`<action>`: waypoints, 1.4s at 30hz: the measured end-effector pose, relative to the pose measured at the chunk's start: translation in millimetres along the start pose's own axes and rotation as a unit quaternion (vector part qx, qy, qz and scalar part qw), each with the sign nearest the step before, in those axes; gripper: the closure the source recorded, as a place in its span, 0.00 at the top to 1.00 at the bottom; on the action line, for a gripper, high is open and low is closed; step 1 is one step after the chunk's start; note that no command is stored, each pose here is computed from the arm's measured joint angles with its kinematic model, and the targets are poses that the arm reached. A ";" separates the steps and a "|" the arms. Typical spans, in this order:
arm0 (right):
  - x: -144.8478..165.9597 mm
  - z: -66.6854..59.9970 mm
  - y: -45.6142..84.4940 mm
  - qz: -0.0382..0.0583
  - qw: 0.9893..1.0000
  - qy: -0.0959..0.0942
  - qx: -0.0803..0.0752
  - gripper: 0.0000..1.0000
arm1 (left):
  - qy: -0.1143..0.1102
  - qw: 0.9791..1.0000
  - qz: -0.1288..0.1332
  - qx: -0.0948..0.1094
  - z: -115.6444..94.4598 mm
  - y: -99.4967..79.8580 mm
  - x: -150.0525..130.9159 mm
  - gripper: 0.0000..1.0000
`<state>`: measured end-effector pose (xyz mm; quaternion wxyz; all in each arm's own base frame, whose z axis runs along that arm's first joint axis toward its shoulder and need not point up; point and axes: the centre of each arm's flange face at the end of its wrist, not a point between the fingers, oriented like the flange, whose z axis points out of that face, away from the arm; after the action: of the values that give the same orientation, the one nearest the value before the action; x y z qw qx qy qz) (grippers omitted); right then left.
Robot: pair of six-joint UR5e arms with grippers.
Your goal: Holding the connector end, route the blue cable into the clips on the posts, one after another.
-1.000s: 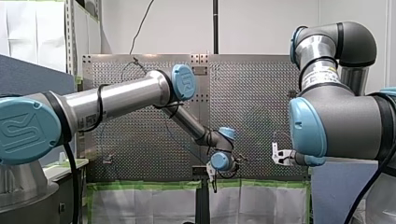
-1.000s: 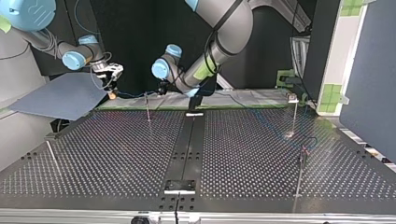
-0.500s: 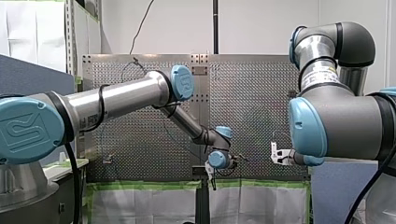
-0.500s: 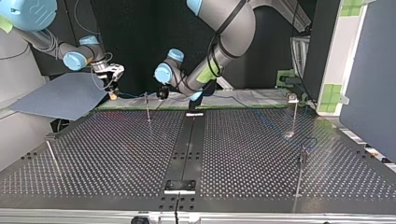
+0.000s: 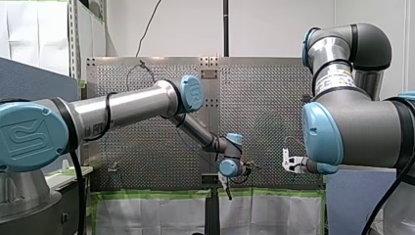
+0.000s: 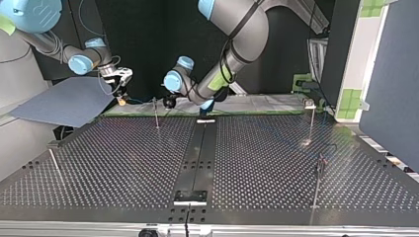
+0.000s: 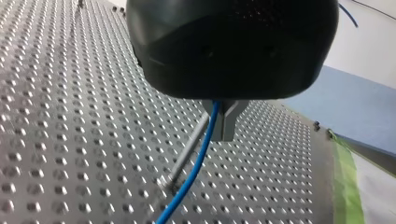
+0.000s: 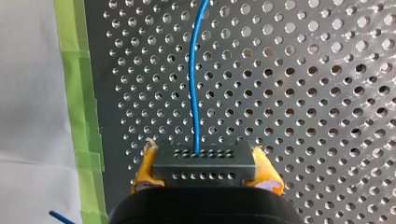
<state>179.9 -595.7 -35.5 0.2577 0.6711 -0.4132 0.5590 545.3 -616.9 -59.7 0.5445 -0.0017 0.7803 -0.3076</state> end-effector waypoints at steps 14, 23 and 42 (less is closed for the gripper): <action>2.6 5.2 0.2 0.011 1.000 0.021 0.001 0.00 | -0.005 0.999 -0.037 0.025 14.2 21.8 -3.2 0.00; -7.5 12.6 5.5 0.024 0.999 0.027 -0.006 0.00 | -0.001 0.998 -0.039 0.038 14.1 17.3 -1.4 0.00; -29.5 17.6 10.0 0.031 0.999 0.019 -0.014 0.00 | -0.018 0.998 -0.041 0.046 14.5 8.8 0.9 0.00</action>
<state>180.0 -607.4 -69.4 0.2576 0.6439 -0.4366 0.5731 560.2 -617.0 -67.8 0.5448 -0.0139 0.7547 -0.3653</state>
